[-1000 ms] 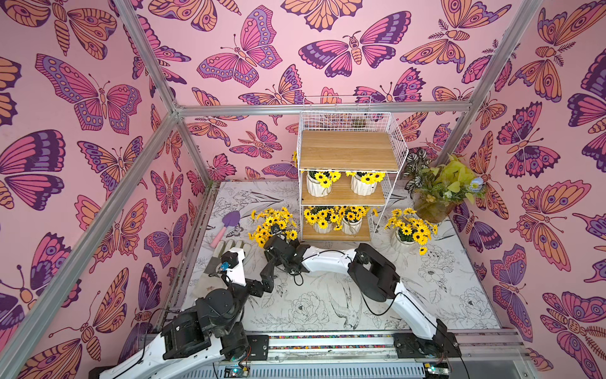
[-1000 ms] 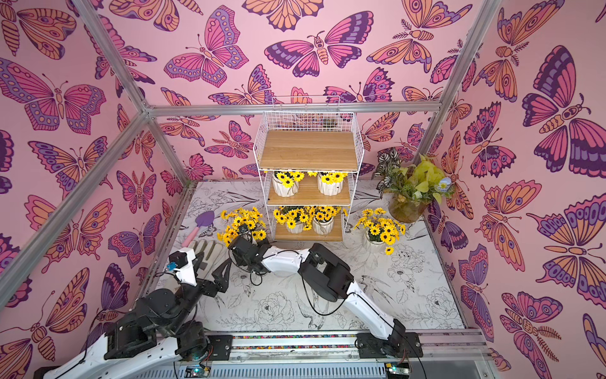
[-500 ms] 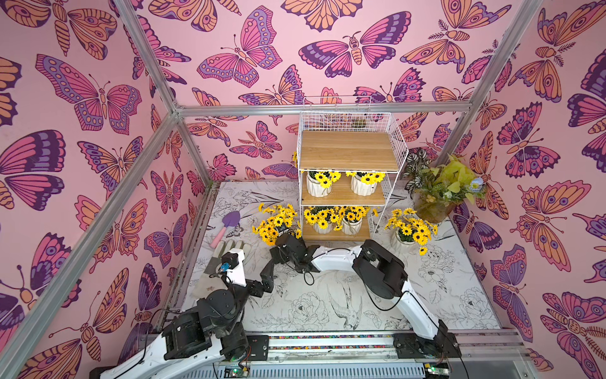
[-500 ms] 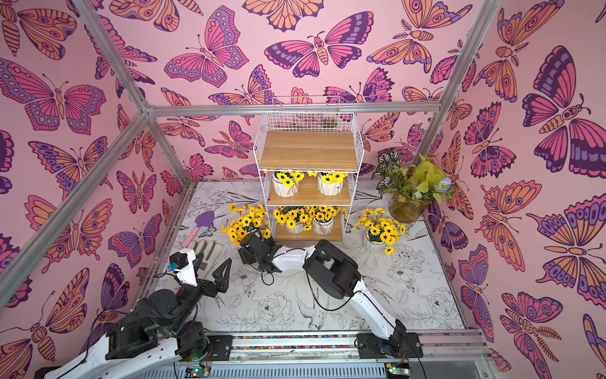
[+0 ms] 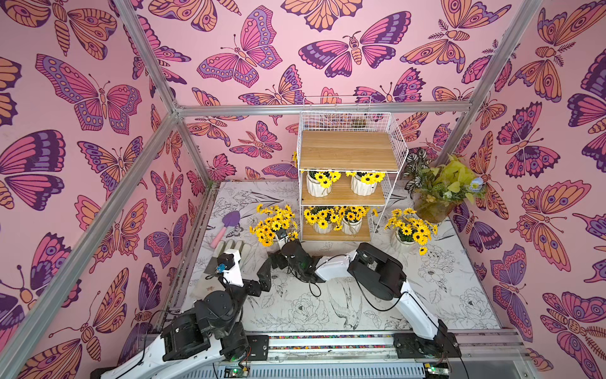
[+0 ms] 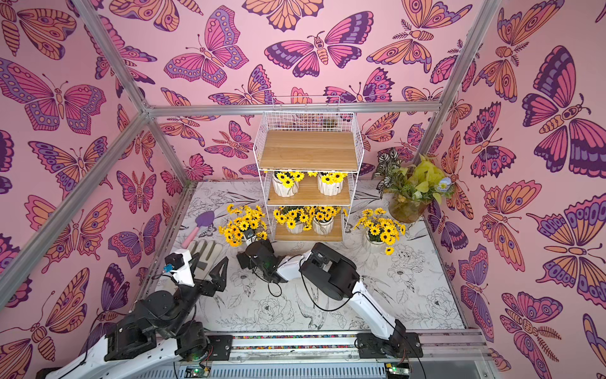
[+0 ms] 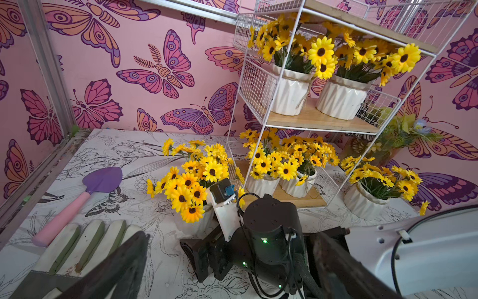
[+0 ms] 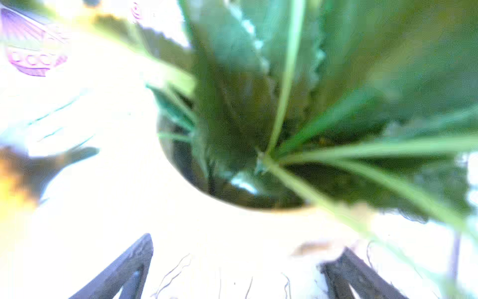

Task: Take the sunflower pots off the shelves
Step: Place the sunflower pot at the center of the board.

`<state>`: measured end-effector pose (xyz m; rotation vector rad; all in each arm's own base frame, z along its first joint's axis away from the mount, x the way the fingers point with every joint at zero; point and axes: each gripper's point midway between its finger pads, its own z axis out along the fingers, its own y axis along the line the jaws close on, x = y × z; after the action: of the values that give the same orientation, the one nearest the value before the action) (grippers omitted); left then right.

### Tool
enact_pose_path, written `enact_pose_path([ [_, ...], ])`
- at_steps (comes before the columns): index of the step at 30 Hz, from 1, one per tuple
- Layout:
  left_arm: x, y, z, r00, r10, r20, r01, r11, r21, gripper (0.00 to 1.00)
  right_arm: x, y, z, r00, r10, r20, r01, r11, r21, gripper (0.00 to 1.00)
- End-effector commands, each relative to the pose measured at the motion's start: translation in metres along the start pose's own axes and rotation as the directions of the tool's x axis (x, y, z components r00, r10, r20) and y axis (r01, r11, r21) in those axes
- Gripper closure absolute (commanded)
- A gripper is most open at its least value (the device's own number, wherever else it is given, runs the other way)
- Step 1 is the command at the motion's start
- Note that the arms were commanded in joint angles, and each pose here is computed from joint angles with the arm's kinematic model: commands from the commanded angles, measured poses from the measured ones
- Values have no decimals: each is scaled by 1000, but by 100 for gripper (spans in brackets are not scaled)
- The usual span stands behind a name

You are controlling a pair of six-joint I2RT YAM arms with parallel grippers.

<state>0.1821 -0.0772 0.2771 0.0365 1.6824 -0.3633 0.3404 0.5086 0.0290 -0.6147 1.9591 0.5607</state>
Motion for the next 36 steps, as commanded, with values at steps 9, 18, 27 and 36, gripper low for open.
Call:
enact_pose_path([
  [9,7,8,1,1000,25,-17,-26,999,-44,0,-7,40,-34,978,-197,69,207,959,-193,1],
  [18,19,5,6,995,69,-67,-73,996,-57,0,-8,52,-81,965,-249,83,262,935,-241,1],
  [27,17,-26,25,992,111,-57,-112,994,0,0,-39,-5,-180,964,-263,-32,263,965,-3,1],
  [36,-15,-96,56,976,216,0,-214,968,133,0,-71,-65,-278,980,-192,-58,200,957,212,1],
])
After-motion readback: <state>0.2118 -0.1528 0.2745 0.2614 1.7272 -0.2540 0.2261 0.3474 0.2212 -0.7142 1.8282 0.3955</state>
